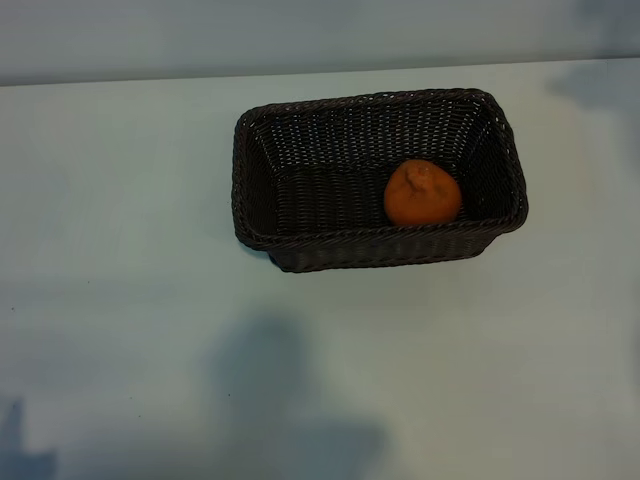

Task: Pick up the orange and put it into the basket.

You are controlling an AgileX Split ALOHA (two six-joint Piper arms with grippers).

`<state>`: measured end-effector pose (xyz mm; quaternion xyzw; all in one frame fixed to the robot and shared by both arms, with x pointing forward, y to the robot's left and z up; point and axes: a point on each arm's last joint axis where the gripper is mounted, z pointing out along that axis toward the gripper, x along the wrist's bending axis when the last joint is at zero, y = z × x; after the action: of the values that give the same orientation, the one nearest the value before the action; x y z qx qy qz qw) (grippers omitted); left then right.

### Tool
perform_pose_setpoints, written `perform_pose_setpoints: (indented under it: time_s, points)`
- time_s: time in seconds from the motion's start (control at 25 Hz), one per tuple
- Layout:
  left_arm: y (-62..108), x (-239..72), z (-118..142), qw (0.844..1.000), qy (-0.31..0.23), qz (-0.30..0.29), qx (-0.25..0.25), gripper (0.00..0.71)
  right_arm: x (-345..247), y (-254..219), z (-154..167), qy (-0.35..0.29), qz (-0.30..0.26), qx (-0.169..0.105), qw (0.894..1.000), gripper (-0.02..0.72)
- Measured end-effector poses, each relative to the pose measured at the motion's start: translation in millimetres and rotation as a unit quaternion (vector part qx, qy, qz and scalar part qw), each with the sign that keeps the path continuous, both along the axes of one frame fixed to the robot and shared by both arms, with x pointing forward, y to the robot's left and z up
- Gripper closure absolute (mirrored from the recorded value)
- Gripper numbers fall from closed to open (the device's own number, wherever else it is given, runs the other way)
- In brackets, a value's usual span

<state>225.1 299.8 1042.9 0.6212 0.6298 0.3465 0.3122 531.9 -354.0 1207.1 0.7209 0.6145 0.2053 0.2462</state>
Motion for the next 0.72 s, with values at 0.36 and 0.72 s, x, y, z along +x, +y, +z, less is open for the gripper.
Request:
perform_pose_setpoints:
  time_s: [0.36, 0.72]
  points:
    - [0.0, 0, 0, 1.0, 0.0, 0.0, 0.0, 0.116, -144, 28, 56, -0.142, -0.003, -0.023, 0.99, 0.143]
    - [0.0, 0, 0, 1.0, 0.0, 0.0, 0.0, 0.117, -276, 53, 78, -0.299, -0.006, -0.051, 0.953, 0.143]
